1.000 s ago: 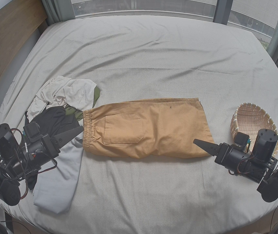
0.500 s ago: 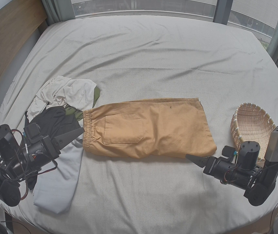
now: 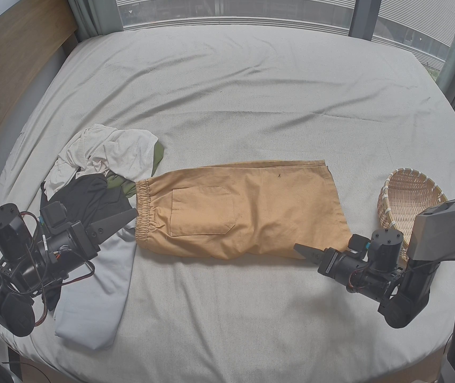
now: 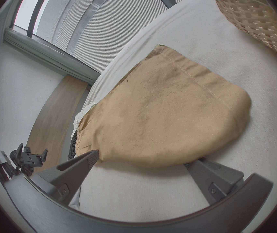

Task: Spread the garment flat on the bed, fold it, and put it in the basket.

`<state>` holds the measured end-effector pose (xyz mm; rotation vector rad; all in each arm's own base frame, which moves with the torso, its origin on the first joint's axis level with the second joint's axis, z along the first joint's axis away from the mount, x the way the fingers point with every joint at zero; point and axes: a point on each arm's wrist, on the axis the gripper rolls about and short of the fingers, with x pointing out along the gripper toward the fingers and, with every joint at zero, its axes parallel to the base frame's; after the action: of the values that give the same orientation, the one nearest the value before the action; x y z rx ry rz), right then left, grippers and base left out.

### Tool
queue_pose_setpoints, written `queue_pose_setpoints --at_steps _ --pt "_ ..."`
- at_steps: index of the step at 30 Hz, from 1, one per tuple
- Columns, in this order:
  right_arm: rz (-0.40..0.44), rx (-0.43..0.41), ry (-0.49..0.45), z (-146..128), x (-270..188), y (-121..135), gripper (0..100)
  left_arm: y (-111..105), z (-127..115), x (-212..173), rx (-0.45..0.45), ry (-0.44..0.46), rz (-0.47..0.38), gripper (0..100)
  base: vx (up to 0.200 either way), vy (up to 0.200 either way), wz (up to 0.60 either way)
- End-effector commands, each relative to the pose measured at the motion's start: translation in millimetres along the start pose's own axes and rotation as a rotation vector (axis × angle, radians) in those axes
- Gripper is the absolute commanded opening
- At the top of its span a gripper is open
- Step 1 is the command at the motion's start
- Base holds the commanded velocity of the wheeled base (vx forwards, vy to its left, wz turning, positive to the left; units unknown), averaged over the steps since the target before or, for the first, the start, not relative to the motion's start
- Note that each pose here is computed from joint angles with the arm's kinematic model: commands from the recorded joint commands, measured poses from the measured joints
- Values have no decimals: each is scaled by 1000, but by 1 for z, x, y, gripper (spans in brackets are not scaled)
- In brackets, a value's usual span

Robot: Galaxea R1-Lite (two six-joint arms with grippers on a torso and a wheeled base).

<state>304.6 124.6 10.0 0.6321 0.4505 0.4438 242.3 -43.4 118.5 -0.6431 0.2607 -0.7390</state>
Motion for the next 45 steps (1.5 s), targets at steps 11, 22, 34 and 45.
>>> queue_pose_setpoints --at_steps 11,22,34,45 --pt "56 -26 -112 16 46 -2 100 1 0 0 -1 -1 2 100 0 0 0" --pt "21 -22 -133 14 50 -7 0 12 -3 2 -24 13 31 100 0 0 0" --pt "-6 -56 -133 24 5 10 0 38 -17 11 -83 62 98 100 0 0 0" --pt "-108 -80 -94 26 -48 -1 0 64 -41 22 -145 142 149 100 0 0 0"
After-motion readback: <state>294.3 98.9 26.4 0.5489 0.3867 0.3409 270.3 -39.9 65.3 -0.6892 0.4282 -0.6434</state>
